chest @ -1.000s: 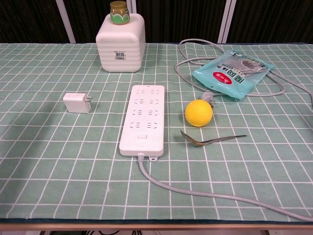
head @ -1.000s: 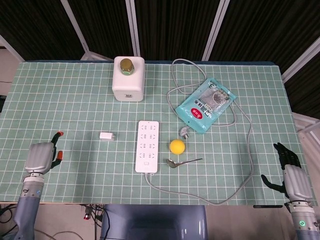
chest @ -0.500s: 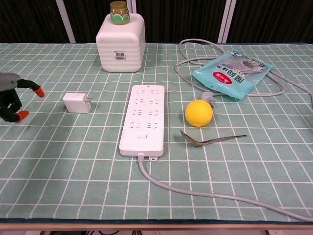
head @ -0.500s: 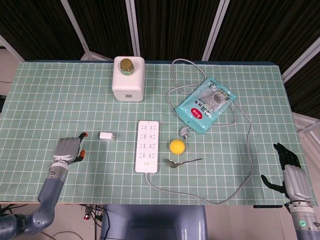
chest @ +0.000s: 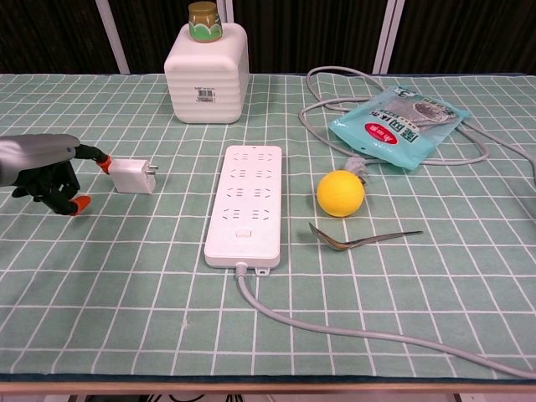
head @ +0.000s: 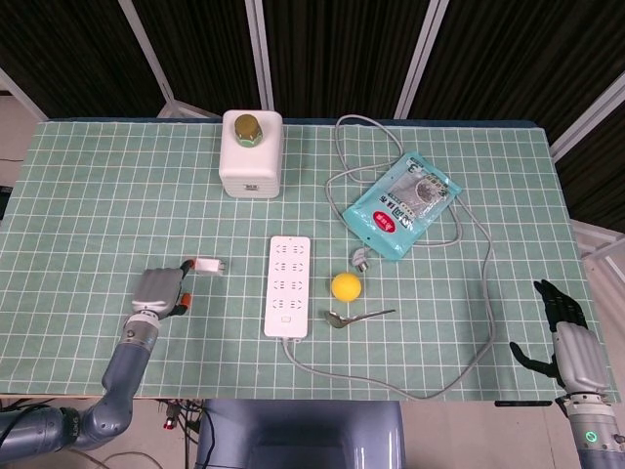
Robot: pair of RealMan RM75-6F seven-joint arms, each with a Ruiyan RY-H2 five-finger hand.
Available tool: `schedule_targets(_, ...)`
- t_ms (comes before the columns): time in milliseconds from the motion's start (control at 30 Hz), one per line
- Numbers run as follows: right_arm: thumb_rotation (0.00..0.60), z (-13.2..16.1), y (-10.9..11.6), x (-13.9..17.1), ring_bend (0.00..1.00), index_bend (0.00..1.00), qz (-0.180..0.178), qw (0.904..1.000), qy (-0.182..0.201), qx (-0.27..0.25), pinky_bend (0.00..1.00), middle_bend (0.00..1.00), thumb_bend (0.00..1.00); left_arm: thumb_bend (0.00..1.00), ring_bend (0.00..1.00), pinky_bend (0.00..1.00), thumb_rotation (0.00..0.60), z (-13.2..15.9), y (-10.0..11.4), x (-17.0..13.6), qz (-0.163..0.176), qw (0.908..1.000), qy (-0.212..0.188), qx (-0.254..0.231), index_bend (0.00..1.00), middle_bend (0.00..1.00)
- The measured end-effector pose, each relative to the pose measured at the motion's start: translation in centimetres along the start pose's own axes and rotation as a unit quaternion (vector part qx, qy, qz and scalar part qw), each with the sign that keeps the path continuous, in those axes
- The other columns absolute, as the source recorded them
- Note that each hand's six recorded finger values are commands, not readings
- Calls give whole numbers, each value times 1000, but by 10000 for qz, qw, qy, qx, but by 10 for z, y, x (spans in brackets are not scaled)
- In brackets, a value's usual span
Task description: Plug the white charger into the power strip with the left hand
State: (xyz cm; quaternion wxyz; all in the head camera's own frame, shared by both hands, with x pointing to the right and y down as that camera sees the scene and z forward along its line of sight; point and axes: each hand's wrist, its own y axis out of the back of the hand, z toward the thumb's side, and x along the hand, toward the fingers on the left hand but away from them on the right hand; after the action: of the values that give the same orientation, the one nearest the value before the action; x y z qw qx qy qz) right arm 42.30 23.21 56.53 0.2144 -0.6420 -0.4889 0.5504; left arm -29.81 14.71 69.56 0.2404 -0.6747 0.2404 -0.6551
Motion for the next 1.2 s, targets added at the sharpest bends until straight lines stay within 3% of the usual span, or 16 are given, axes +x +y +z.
schedule_targets(1033, 600, 2, -1, 1, 0, 0, 12, 10000, 44, -19, 0, 0, 340, 471, 750, 814, 600, 53, 23, -12, 322, 9973, -666, -19, 201, 798)
schedule_targets(1100, 600, 2, -1, 1, 0, 0, 14, 10000, 43, -22, 0, 0, 341, 435, 712, 795, 600, 56, 25, -13, 331, 9970, -700, -34, 199, 756)
schedule_targets(1167, 600, 2, -1, 1, 0, 0, 9, 10000, 44, -27, 0, 0, 340, 332, 598, 706, 600, 58, 27, -14, 376, 9966, -730, -49, 192, 630)
schedule_targets(1200, 600, 2, -1, 1, 0, 0, 9, 10000, 44, -28, 0, 0, 340, 262, 494, 614, 600, 58, 29, -14, 407, 9964, -739, -59, 186, 527)
